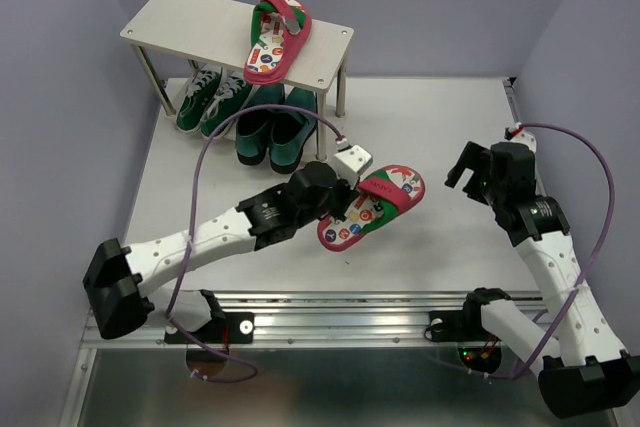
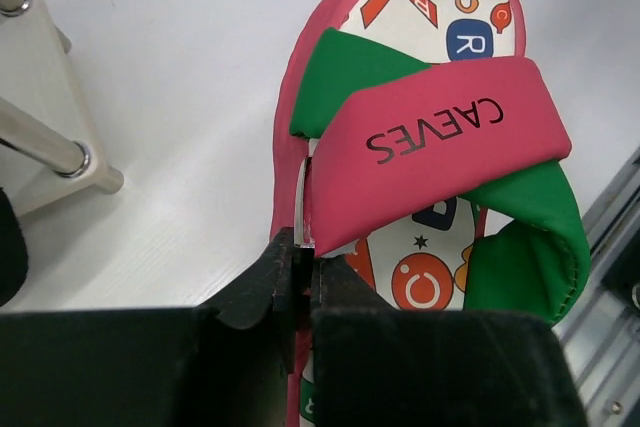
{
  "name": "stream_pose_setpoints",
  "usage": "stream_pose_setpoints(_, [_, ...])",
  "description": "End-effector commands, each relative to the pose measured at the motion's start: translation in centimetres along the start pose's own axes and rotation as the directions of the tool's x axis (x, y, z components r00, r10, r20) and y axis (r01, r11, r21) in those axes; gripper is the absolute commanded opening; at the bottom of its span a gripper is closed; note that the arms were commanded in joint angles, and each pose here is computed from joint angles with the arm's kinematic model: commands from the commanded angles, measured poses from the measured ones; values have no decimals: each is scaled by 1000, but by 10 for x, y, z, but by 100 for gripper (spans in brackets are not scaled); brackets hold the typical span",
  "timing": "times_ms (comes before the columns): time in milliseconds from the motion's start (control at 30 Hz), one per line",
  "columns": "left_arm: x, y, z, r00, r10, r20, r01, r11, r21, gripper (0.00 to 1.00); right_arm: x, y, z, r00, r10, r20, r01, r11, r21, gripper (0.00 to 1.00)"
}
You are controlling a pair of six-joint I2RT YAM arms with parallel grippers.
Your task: Place and organize the shoes onto the shoe shelf
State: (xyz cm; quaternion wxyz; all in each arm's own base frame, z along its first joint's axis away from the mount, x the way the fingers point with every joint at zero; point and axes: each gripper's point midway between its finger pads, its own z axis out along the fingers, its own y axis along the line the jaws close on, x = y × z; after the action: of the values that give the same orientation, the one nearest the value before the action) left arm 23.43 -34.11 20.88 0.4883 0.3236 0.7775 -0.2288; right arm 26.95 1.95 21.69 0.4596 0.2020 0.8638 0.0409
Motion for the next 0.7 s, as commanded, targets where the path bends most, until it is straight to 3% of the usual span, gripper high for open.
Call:
stream_pose_setpoints(0, [-66,-1,-51,985,-80,150,73,996,49,0,-18,-8,-6,995,38,87,-42,998,48,100])
stream_pose_setpoints(133, [-118,7,-89,961,-84,264,74,996,45,0,-26,-12,-9,988,79,135,-88,994,66,100])
stream_pose_setpoints(400, [-233,46,-160,894,-34,447,96,989,-116,0,-49,-16,-26,965,111,239,-129,990,62,100])
stream_pose_setpoints(500, [-252,73,-177,894,26,448,94,965,-244,0,-48,-14,-26,968,106,230,-121,991,53,100])
stream_pose_setpoints(667, [-301,140,-231,834,95,543,174,889,-423,0,-46,-9,-25,970,113,216,-124,992,34,100])
